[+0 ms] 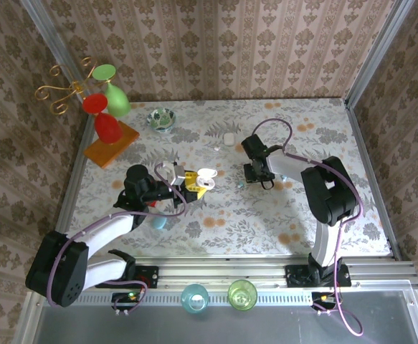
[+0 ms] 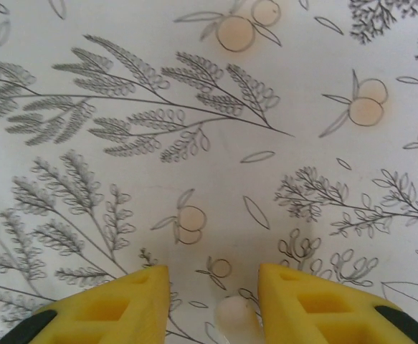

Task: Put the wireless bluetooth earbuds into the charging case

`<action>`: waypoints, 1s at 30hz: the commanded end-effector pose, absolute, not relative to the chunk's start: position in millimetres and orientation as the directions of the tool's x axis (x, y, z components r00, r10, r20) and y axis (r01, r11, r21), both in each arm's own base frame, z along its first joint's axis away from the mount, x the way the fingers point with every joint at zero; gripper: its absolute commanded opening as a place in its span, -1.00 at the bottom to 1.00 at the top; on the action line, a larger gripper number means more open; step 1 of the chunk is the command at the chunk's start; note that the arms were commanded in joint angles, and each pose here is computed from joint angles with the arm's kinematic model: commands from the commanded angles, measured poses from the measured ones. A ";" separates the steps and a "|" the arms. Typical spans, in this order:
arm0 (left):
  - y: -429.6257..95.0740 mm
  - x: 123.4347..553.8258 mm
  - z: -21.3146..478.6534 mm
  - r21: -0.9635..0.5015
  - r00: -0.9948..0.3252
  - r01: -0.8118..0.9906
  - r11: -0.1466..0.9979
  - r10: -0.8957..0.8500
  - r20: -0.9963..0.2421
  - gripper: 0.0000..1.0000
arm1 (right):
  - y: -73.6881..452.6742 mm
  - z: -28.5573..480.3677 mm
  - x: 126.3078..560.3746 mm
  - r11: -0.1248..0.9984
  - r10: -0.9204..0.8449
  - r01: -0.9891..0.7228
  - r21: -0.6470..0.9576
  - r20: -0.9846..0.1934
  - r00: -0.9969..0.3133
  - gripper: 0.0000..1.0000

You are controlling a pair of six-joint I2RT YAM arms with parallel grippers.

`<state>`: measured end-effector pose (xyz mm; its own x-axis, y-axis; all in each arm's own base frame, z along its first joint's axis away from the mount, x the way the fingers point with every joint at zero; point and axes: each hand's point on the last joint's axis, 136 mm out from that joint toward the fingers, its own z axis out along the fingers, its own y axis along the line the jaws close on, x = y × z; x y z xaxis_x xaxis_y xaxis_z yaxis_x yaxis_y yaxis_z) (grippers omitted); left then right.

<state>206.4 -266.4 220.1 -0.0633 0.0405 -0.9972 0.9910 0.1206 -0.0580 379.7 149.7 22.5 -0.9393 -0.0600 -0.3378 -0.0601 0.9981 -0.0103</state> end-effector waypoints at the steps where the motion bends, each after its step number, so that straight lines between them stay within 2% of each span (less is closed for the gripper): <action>1: -264.2 204.3 229.5 -0.008 -0.011 0.993 0.117 0.030 -0.999 -0.68 | 160.7 29.9 388.2 0.997 -0.054 -0.071 0.033 -0.359 -0.932 -0.22; 7: -264.0 203.9 228.1 -0.009 -0.013 0.993 0.119 0.031 -0.999 -0.68 | 149.1 47.6 386.0 0.994 -0.102 -0.082 -0.068 -0.406 -0.908 -0.17; 12: -263.9 203.7 227.6 -0.009 -0.012 0.993 0.119 0.032 -0.999 -0.68 | 148.0 62.0 375.3 0.964 -0.252 -0.190 -0.185 -0.417 -0.873 -0.15; 21: -264.2 203.0 230.5 -0.010 -0.013 0.993 0.116 0.024 -1.000 -0.68 | 135.3 56.6 355.2 0.859 -0.475 -0.391 -0.329 -0.228 -0.850 -0.22; 30: -264.4 203.1 232.3 -0.010 -0.013 0.993 0.116 0.022 -1.000 -0.68 | 134.7 37.0 359.2 0.810 -0.518 -0.445 -0.381 -0.110 -0.849 -0.30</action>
<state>206.1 -265.9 221.6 -0.0538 0.0400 -0.9978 0.9911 0.1237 -0.0485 362.8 142.2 40.5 -0.8554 -0.4836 -0.1855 -0.4098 0.8509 -0.3286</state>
